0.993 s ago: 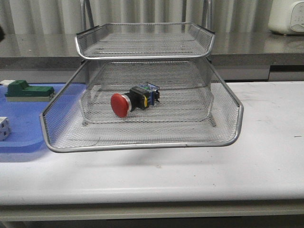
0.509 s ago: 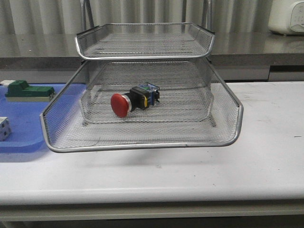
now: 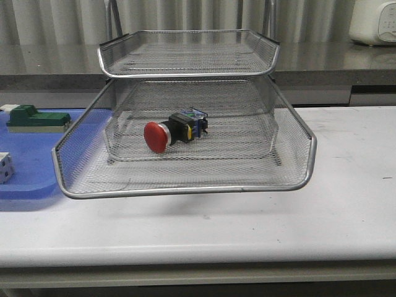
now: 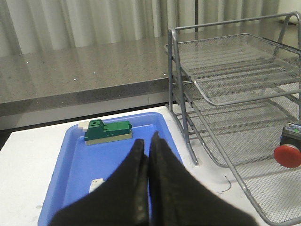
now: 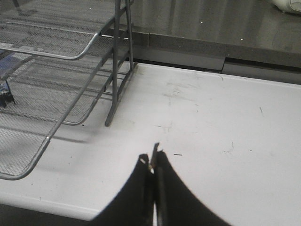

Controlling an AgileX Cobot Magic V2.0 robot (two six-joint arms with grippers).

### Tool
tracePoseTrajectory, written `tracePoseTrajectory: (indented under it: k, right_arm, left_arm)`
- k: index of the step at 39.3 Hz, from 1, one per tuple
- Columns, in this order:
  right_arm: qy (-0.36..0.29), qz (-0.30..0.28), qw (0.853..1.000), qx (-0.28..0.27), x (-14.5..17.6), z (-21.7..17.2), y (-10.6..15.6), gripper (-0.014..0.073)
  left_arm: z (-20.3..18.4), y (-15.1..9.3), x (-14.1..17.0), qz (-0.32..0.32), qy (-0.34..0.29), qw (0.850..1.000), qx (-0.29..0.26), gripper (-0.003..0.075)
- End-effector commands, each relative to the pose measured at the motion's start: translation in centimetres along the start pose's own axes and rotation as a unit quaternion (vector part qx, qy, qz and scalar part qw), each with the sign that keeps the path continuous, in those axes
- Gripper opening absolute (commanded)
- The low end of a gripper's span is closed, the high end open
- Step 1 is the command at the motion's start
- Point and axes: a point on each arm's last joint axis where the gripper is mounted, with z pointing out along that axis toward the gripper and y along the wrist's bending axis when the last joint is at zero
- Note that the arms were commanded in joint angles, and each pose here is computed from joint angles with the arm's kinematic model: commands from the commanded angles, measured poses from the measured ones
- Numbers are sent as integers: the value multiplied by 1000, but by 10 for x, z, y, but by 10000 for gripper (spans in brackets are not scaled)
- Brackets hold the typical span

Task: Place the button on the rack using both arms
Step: 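Withdraw the left gripper back toward the tray, then push the middle tier back into the rack with the right gripper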

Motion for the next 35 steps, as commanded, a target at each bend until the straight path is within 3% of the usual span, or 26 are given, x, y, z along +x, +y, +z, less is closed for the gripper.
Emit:
tracePoseTrajectory:
  k: [1,15,24,30,35]
  right_arm:
    - [-51,-6,999,4,-16,-2,-1,-110]
    - [-88,10,996,0,-25,3,-1,-110]
    - [-40,10,999,-4,-44,49,-1,-110]
    - [-3,-2,998,-55,-61,86,15,-110]
    - [30,-26,989,-140,-64,112,52,-110]
  left_arm:
    - [-2,3,-15,-12,-48,999,-14,-19]
    - [-1,3,-15,-12,-47,999,-14,-19]
    - [-1,3,-15,-12,-47,999,-14,-19]
    - [-1,3,-15,-12,-47,999,-14,-19]
    - [-1,3,-15,-12,-47,999,-14,-19]
